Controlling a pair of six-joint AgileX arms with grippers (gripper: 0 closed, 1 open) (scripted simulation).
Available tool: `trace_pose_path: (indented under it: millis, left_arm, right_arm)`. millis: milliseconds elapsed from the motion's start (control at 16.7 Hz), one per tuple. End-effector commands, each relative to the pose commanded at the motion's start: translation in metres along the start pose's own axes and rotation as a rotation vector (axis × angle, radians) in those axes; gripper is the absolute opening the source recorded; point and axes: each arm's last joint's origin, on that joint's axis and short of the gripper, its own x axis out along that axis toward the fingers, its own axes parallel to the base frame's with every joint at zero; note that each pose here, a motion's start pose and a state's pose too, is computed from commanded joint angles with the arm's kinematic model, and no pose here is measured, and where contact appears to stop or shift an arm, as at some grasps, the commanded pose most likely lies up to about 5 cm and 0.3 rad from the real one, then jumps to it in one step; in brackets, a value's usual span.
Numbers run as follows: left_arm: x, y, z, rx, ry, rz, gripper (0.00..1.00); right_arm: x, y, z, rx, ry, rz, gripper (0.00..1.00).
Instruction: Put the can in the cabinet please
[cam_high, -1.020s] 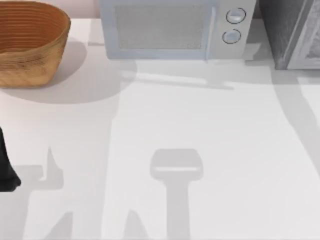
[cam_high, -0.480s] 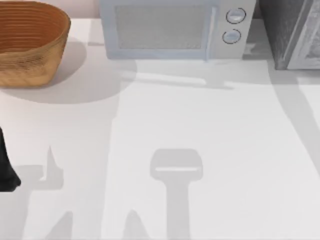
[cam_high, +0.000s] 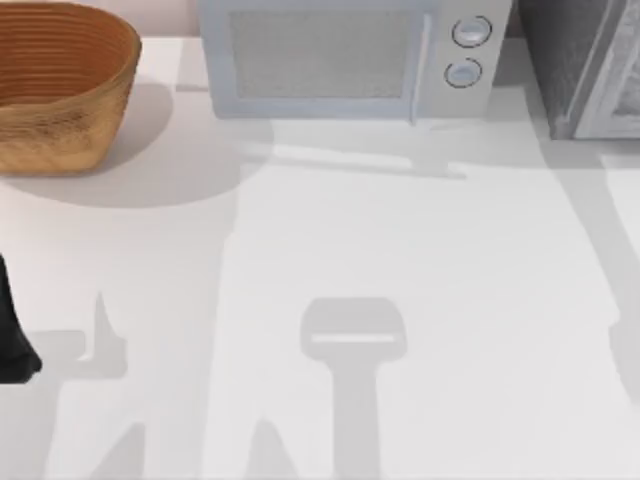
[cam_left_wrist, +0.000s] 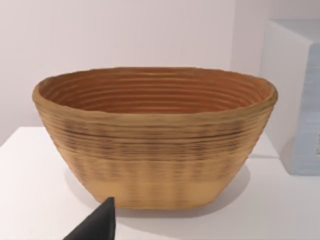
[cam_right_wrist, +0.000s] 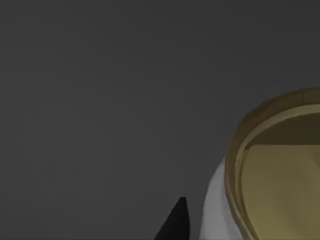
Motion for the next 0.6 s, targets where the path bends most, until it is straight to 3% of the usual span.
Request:
trace_pose_path:
  millis: [360,600]
  left_arm:
    - [0.0,0.0,0.0,0.0,0.0,0.0,1.0]
    - [0.0,0.0,0.0,0.0,0.0,0.0,1.0]
  right_arm:
    - [0.063,-0.002,-0.04,-0.014,0.099,-0.001,0.0]
    - [0.071,-0.004,-0.047,-0.015,0.115,-0.002,0.0]
